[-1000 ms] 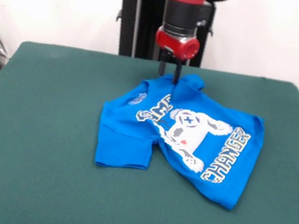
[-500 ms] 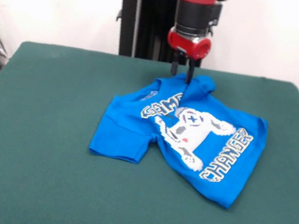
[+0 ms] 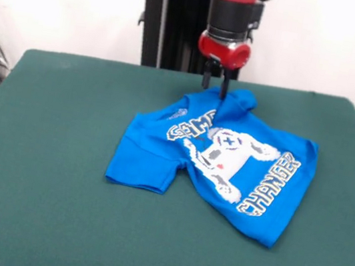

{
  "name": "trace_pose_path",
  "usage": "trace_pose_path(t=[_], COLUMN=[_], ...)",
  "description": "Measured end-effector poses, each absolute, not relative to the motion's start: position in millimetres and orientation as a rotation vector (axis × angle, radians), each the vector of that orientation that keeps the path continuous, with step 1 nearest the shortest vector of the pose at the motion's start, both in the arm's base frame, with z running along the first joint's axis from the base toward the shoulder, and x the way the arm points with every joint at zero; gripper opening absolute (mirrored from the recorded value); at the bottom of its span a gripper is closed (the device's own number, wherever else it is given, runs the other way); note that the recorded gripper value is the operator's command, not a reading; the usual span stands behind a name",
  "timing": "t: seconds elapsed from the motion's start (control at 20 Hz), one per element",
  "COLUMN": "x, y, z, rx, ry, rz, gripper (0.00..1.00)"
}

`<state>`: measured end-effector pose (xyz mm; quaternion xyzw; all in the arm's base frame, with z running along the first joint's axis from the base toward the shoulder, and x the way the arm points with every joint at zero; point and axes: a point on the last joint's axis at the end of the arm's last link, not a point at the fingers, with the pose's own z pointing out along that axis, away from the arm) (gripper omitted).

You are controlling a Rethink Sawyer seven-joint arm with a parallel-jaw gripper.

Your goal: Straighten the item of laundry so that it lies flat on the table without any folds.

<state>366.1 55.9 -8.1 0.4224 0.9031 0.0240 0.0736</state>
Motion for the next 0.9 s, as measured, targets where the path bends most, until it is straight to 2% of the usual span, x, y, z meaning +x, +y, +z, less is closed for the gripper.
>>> trace_pose_path(t=[0.9], x=[404.8], y=[61.1], z=[30.5], rx=[1.243], ry=[2.574], rz=[0.034], gripper=[1.0])
